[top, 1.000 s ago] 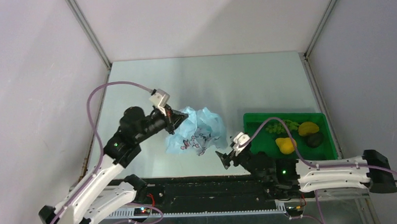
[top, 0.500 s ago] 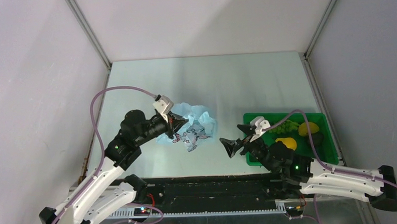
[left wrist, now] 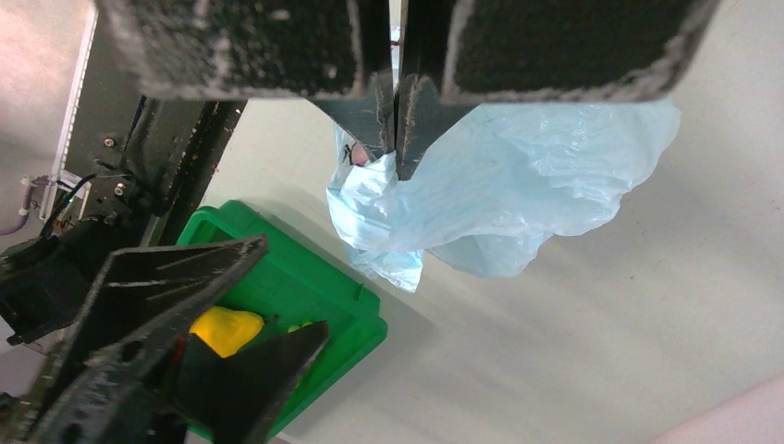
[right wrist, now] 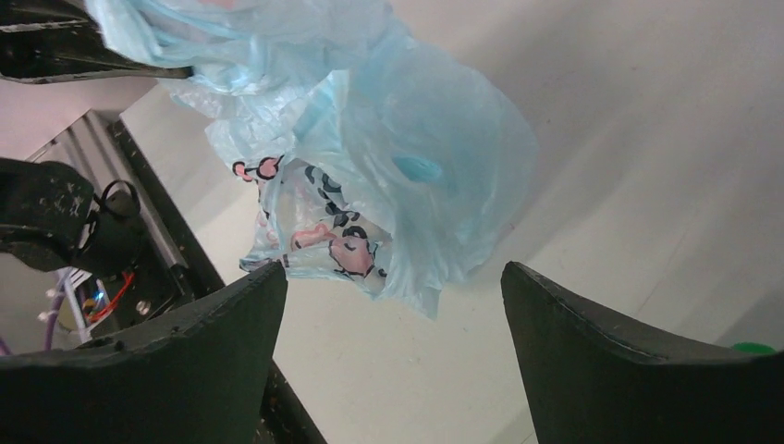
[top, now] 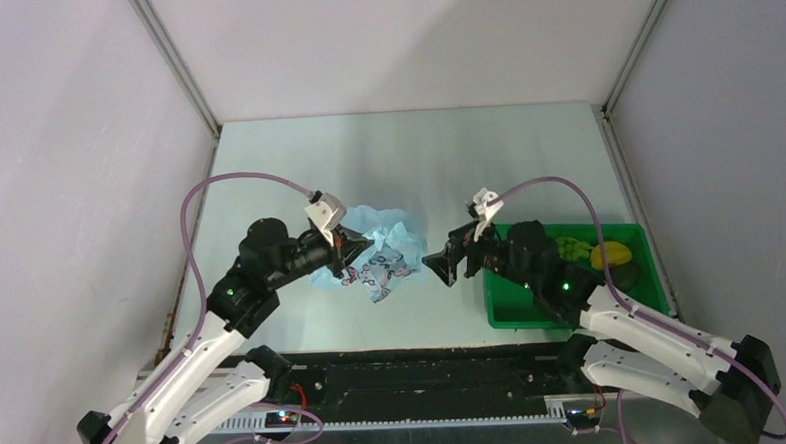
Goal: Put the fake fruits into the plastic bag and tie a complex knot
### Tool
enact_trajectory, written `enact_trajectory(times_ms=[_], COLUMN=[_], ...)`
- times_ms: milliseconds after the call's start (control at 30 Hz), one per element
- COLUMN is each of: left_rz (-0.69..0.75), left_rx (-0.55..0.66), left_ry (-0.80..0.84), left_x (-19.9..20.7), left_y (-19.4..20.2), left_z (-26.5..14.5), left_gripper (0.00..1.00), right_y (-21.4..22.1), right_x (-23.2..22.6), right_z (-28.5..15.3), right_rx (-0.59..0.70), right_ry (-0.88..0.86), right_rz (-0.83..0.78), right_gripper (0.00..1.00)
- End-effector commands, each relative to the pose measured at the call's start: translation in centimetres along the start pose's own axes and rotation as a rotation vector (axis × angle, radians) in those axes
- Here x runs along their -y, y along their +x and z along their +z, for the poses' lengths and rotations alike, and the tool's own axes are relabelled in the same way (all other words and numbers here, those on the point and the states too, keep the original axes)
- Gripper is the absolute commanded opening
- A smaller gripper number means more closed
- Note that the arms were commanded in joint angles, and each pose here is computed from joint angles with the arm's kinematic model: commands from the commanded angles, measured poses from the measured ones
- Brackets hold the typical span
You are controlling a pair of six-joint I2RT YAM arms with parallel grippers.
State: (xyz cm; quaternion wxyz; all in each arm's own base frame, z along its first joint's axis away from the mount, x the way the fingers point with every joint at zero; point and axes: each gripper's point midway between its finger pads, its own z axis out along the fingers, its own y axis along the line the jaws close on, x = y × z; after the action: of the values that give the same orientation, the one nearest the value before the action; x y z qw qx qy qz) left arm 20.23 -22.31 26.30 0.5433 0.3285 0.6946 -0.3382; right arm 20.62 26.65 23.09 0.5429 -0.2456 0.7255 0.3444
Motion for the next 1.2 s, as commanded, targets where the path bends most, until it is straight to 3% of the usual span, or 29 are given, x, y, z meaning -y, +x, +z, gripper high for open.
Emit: enact_trajectory(times_ms=[0, 400, 600, 700, 733, 767, 800, 833, 867, 967, 1033, 1100, 1133, 1167], left_rz=[0.044, 0.048, 0.048, 0.045, 0.045, 0.035, 0.031, 0.011, 0.004, -0.062, -0.108, -0.141, -0.163, -0.177], left_rx=[0.031, 0.032, 0.03, 0.029, 0.034, 0.03, 0.04, 0.037, 0.049, 0.051, 0.032, 0.014, 0.019, 0.017], left_ry=[0.04, 0.067, 0.066, 0.043, 0.029, -0.024, -0.056, -0.138, -0.178, -0.407, -0.539, -0.596, -0.601, -0.602], left_x=[0.8, 1.3, 1.2, 0.9, 0.7, -0.2, -0.6, -1.9, -2.4, -5.8, -7.6, -8.2, -8.2, -8.0], left_y=[-1.0, -1.0, -1.0, -1.1, -1.3, -1.2, -1.6, -1.6, -2.0, -1.8, -1.2, -0.8, -0.9, -1.0], left_z=[-0.3, -0.3, -0.2, -0.3, -0.4, -0.5, -0.7, -1.0, -1.5, -3.3, -4.5, -5.1, -5.2, -5.4], left_gripper=[0.0, 0.0, 0.0, 0.0, 0.0, 0.0, 0.0, 0.0, 0.0, 0.01, 0.08, 0.24, 0.41, 0.5], right_y=[-1.7, -1.2, 0.1, 0.9, 1.2, 1.1, 1.5, 1.6, 1.6, 2.1, 2.3, 2.5, 2.8, 2.5], right_x=[-2.0, -0.2, -0.5, -0.4, -0.4, 0.5, 0.9, 2.1, 2.6, 5.3, 6.2, 6.6, 5.9, 6.7], right_z=[0.5, 4.2, 5.9, 6.6, 6.6, 6.7, 6.6, 6.3, 6.1, 4.0, 2.7, 1.6, 1.3, 0.6], right_rx=[-0.029, -0.099, -0.147, -0.166, -0.177, -0.173, -0.191, -0.192, -0.19, -0.188, -0.177, -0.163, -0.161, -0.134], right_ry=[-0.201, -0.3, -0.315, -0.259, -0.242, -0.18, -0.144, -0.066, -0.024, 0.171, 0.273, 0.356, 0.365, 0.447], right_rz=[0.02, -0.027, -0.063, -0.074, -0.067, -0.066, -0.049, -0.043, -0.028, -0.009, -0.012, -0.001, 0.001, 0.032], right_gripper=[0.92, 0.91, 0.85, 0.57, 0.38, 0.29, 0.11, 0.05, 0.0, 0.0, 0.0, 0.0, 0.0, 0.0])
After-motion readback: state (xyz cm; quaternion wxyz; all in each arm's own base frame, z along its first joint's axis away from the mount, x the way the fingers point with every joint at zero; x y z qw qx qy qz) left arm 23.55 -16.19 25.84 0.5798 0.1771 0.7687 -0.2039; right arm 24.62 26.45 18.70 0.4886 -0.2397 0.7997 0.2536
